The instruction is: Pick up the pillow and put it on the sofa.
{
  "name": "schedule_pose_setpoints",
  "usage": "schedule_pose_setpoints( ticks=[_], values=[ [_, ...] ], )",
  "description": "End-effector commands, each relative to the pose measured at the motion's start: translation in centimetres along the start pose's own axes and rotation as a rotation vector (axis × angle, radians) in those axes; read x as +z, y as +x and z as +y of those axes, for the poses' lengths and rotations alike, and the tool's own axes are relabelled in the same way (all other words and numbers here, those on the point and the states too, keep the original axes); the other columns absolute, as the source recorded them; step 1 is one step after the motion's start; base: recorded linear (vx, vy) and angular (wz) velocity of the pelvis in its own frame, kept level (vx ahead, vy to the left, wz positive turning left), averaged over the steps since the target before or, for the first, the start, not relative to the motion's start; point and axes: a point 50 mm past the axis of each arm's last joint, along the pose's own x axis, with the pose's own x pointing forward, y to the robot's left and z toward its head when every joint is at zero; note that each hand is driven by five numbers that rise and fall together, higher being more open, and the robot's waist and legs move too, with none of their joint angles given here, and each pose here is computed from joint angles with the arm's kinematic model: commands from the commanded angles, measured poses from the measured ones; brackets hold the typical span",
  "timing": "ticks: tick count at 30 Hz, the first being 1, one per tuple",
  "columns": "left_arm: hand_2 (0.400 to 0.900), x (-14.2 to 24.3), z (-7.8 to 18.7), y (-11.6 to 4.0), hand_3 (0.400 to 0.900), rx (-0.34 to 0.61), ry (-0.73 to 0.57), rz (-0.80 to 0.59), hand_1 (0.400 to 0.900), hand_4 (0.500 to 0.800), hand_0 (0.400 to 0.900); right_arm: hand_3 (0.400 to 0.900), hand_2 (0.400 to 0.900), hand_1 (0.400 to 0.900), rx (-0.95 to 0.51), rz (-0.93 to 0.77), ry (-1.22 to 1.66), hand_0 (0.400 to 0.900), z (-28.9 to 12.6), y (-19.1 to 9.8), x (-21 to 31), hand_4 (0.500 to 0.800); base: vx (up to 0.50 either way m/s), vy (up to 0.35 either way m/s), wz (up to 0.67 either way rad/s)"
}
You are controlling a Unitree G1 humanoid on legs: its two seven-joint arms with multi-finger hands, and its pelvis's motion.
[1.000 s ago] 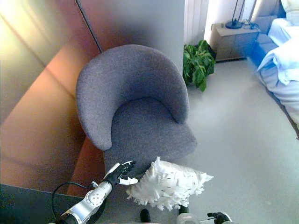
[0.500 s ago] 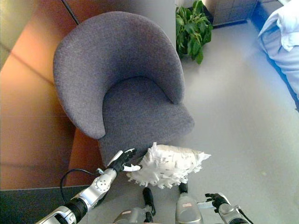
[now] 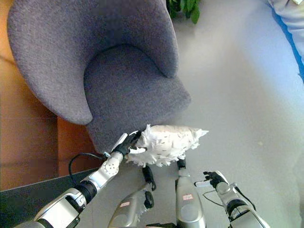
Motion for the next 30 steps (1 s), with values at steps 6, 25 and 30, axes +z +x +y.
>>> schedule_pose_setpoints(
  ticks=[6, 25, 30],
  values=[
    [0.900, 3.5, 2.8, 1.8, 0.900, 0.138, -0.034, -0.080, 0.900, 0.800, 0.900, 0.900, 0.900, 0.900, -0.026, -0.114, -0.032, 0.900, 0.3, 0.1, 3.9, 0.800, -0.052, -0.040, -0.09],
    [0.900, 7.4, 9.6, 3.5, 0.900, 0.439, 0.036, -0.118, 0.900, 0.800, 0.900, 0.900, 0.900, 0.900, -0.070, -0.373, -0.052, 0.900, 0.8, -1.4, 11.3, 0.800, -0.036, -0.039, -0.05],
    [0.400, 8.5, 11.1, 3.7, 0.400, 0.504, 0.054, -0.127, 0.400, 0.500, 0.400, 0.900, 0.900, 0.900, -0.078, -0.407, -0.056, 0.900, 0.9, -1.8, 12.1, 0.800, -0.046, -0.050, 0.03]
  ],
)
